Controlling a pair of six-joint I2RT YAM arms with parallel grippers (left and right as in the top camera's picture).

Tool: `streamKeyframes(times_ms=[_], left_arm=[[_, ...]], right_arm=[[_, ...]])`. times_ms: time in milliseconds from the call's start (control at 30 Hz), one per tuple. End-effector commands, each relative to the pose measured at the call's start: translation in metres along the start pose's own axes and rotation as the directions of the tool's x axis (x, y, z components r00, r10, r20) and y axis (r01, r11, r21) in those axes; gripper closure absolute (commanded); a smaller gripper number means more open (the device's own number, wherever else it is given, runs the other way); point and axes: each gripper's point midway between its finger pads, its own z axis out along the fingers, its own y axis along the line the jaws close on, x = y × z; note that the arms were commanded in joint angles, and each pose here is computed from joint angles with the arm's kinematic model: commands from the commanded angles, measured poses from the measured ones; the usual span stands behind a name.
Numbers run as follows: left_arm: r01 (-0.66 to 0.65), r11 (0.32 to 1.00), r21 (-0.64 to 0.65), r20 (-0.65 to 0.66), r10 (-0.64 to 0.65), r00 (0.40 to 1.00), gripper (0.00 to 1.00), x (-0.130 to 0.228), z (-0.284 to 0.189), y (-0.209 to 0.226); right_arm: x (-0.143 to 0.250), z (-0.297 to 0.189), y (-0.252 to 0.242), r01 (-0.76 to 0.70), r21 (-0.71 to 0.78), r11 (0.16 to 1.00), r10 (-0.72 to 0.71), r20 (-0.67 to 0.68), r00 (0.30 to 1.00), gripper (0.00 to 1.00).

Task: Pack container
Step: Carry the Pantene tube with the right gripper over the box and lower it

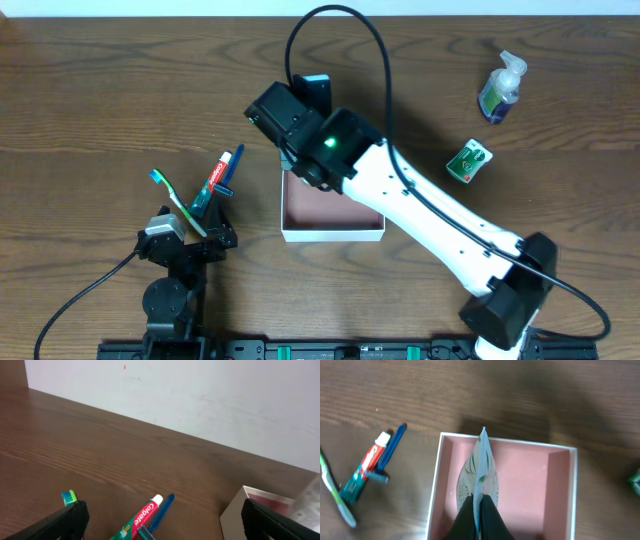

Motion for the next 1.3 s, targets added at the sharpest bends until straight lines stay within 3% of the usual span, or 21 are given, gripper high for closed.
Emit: streamKeyframes(times_ms=[0,367,1267], left_arm=[[-0.023,0.999,-0.03,-0.045,0.022,0.999,0.02,0.016,0.001,0.008],[-0.023,0.999,-0.03,-0.045,0.022,0.999,0.02,0.016,0.001,0.008],[-0.023,0.999,-0.03,-0.045,0.022,0.999,0.02,0.016,0.001,0.008]], right_arm=[[-0.011,-0.003,0.002,-0.05,0.014,0.999,0.049,0.065,0.997,0.99],[-0.024,-0.002,0.003,-0.072,0.034,0.997,0.067,0.138,0.988,0.99],[-0.016,0.028,0.02,-0.083,0.04,0.996,0.077,0.134,0.988,0.99]])
